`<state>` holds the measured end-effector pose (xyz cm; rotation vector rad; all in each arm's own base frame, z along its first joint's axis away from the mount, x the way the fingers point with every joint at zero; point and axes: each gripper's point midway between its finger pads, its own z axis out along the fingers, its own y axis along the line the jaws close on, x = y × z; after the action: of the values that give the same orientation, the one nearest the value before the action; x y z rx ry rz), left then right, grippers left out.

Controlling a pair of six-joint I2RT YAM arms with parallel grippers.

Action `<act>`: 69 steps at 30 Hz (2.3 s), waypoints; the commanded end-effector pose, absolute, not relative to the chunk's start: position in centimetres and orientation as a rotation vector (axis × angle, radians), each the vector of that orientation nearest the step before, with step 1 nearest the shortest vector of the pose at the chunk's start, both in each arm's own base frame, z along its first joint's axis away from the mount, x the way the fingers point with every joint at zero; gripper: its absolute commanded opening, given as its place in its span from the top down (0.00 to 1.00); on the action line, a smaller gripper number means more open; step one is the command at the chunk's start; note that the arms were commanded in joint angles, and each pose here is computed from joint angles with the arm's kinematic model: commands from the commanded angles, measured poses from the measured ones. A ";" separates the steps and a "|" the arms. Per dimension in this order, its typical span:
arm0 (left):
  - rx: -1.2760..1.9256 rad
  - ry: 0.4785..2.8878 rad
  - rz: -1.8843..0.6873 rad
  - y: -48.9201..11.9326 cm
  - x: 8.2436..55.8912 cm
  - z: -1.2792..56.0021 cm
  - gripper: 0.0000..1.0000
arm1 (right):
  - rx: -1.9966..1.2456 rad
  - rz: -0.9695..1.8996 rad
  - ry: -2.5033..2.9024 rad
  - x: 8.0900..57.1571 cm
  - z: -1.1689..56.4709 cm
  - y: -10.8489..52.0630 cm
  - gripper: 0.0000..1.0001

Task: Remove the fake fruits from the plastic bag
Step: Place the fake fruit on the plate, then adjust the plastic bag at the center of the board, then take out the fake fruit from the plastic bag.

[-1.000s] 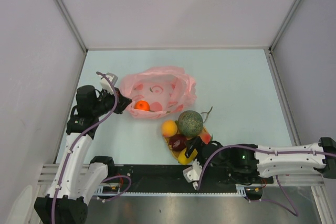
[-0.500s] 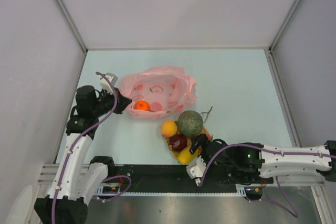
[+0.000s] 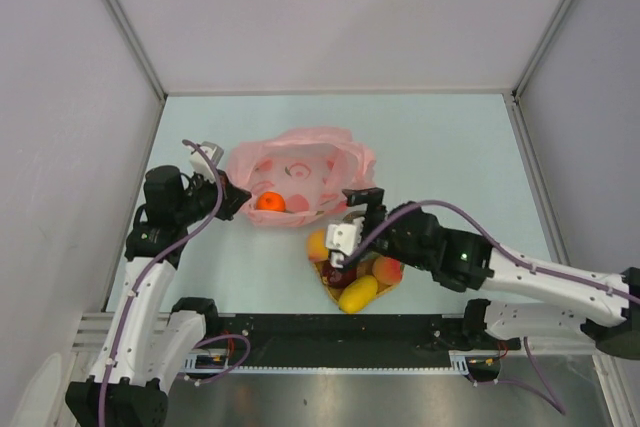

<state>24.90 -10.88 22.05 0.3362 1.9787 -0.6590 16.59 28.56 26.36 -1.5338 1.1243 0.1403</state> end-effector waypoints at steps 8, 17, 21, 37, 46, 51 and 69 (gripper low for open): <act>0.329 1.987 -0.642 -10.5 25.9 23.0 0.99 | -1.069 0.598 1.482 26.7 32.9 38.7 0.30; 0.390 1.977 -0.636 -10.7 30.6 27.1 1.00 | -0.981 0.534 1.826 38.2 20.8 35.8 0.48; 0.506 1.982 -0.639 -11.0 30.1 28.5 1.00 | -0.824 0.361 1.845 43.9 20.5 32.4 0.44; 0.653 1.832 -0.633 -15.1 39.6 32.8 1.00 | -0.432 -0.009 1.721 60.4 24.3 23.3 0.31; 0.740 1.987 -0.675 -15.4 35.4 27.2 1.00 | -0.671 0.315 1.837 50.8 20.3 27.0 0.30; 0.711 2.131 -0.665 -15.0 34.4 21.4 1.00 | -0.812 0.415 1.824 47.5 17.1 32.2 0.28; 0.624 2.206 -0.616 -14.3 35.3 19.9 1.00 | -0.542 0.442 1.969 49.6 12.2 37.9 0.00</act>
<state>34.52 -13.84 18.75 0.6360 2.2418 -0.6109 45.85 38.19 11.60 -0.7643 1.9528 0.4719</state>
